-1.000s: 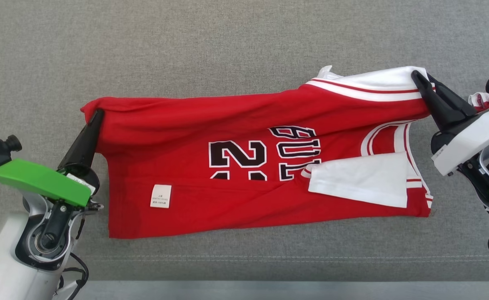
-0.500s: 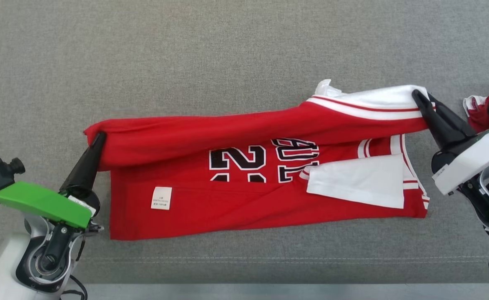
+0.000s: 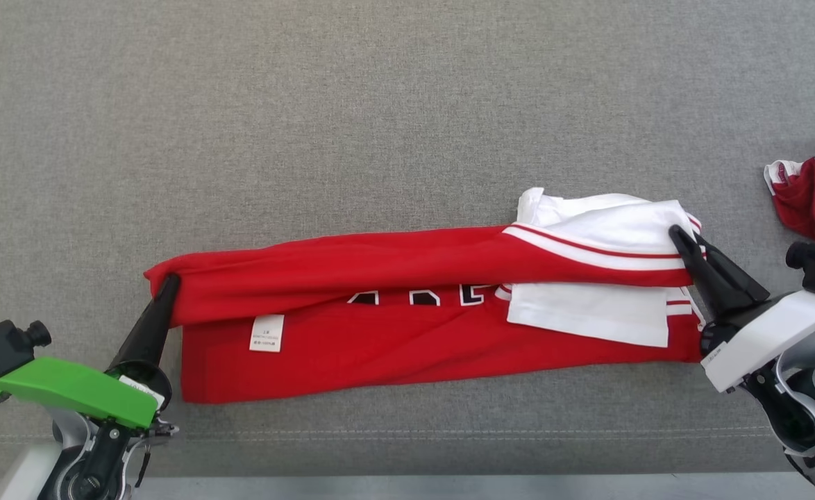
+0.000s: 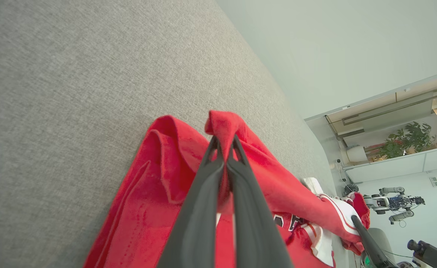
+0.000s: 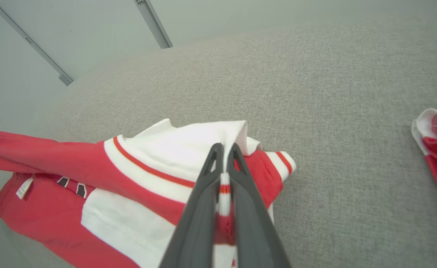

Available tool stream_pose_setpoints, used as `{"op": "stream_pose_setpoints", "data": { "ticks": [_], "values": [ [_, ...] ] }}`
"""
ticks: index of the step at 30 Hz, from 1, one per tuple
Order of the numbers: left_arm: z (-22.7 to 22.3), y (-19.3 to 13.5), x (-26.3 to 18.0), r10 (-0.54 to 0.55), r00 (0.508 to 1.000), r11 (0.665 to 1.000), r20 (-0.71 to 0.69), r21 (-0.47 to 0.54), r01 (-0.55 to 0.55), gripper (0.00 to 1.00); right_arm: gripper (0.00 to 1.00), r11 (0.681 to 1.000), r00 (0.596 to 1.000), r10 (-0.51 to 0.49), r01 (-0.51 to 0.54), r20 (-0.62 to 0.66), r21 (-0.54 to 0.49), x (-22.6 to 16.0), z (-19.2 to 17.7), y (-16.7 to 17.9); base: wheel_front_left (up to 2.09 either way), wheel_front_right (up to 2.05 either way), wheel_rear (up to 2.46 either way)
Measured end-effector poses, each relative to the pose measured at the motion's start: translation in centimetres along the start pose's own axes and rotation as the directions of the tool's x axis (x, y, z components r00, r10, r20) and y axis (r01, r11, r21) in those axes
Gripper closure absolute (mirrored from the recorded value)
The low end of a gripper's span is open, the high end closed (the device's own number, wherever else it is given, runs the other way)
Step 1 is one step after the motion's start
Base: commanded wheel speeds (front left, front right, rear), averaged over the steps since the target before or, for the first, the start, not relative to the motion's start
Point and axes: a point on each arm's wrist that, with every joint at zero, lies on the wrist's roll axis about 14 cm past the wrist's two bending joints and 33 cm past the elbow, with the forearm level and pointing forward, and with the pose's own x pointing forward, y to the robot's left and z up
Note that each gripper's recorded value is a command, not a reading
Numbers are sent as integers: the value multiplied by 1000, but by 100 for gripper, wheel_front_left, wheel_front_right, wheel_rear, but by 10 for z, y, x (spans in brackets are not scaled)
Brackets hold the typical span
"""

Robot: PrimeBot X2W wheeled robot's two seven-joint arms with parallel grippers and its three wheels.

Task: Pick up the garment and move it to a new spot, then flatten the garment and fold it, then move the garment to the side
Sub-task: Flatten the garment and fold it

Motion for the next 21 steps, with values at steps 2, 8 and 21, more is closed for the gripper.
{"op": "stream_pose_setpoints", "data": {
  "ticks": [2, 8, 21],
  "values": [
    [-2, 3, -3, 9, 1000, 1000, -2, -3, -9, 100, 100, 1000, 1000, -8, 8, -9, 7, -4, -5, 0, 0, 0, 0],
    [-4, 5, -7, 18, 1000, 1000, 0, -15, -18, 100, 100, 1000, 1000, -26, 27, -11, 13, -11, -10, -2, 0, 0, 0],
    [-24, 12, -19, 42, 998, 999, -49, -28, -43, 100, 100, 999, 998, -48, 49, -33, 19, -21, -21, -4, 0, 0, 0]
  ]
}}
